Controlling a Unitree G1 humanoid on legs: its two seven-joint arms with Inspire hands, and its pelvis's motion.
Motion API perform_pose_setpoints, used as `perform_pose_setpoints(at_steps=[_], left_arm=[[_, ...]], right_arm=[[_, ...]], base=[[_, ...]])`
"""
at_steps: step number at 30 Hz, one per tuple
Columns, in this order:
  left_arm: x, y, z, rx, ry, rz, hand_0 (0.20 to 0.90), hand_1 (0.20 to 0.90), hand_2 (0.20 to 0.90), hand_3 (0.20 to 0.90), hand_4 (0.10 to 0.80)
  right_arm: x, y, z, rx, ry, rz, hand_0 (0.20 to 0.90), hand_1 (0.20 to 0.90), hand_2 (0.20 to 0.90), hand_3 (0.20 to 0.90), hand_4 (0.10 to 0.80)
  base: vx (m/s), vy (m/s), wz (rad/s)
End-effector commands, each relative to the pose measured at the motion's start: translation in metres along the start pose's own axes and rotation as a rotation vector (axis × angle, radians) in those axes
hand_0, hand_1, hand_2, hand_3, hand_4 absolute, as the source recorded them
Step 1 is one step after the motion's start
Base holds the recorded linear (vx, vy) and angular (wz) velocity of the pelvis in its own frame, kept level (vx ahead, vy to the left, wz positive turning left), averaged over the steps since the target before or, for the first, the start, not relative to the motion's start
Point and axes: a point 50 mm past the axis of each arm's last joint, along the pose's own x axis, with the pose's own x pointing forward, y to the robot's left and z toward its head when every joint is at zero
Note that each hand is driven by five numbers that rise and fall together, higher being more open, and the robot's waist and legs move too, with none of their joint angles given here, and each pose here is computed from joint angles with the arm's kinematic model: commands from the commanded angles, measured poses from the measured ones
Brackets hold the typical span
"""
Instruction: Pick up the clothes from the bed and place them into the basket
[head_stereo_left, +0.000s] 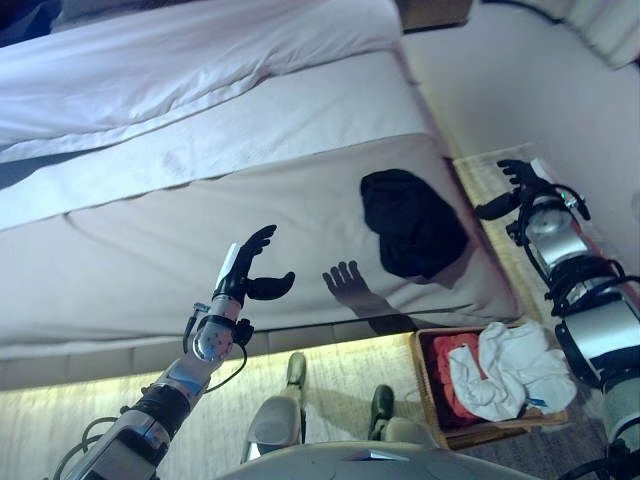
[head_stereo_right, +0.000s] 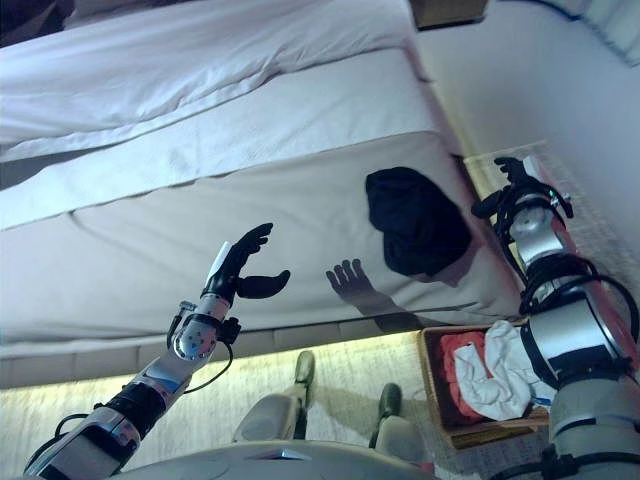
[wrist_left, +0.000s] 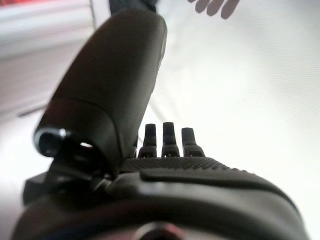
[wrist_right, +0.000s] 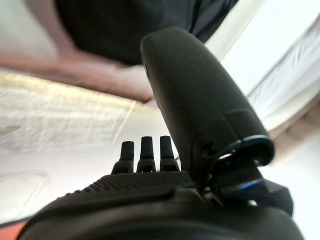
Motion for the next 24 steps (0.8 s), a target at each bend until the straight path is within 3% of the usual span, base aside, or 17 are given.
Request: perform_pose_setpoints(at_steps=[1, 12, 21, 22, 23, 24], left_arm=[[0.018, 0.024, 0.065, -0.065, -0.335, 0.076, 0.900, 0.900, 0.900, 0.900, 0.800], [0.008, 0.034, 0.091, -0.097, -0.472, 0.151, 0.900, 0.900, 0.900, 0.900, 0.800], [0.002, 0.038, 0.097, -0.111, -0.511, 0.173, 0.900, 0.900, 0.900, 0.900, 0.800], [0.002, 0.038, 0.097, -0.112, -0.513, 0.172, 0.900, 0.900, 0.900, 0.900, 0.800], [0.002, 0.038, 0.098, -0.109, -0.514, 0.169, 0.900, 0.900, 0.900, 0.900, 0.800], [0.002, 0.038, 0.098, -0.108, -0.514, 0.168, 0.900, 0.900, 0.900, 0.900, 0.800]], right_arm=[[0.001, -0.050, 0.047, -0.020, -0.168, -0.136, 0.900, 0.900, 0.900, 0.900, 0.800], [0.004, -0.050, 0.062, -0.042, -0.120, -0.132, 0.900, 0.900, 0.900, 0.900, 0.800], [0.005, -0.050, 0.042, -0.185, 0.090, -0.082, 0.900, 0.900, 0.900, 0.900, 0.800], [0.006, -0.049, 0.039, -0.173, 0.100, -0.077, 0.752, 0.752, 0.752, 0.727, 0.627], [0.006, -0.048, 0.037, -0.158, 0.106, -0.082, 0.300, 0.300, 0.300, 0.200, 0.100], [0.006, -0.048, 0.036, -0.144, 0.112, -0.087, 0.300, 0.300, 0.300, 0.200, 0.100]], base=[[-0.047, -0.003, 0.35], [-0.027, 0.006, 0.23], [-0.063, 0.022, 0.05], [-0.044, 0.017, 0.04], [-0.031, 0.012, 0.05], [-0.025, 0.012, 0.06]])
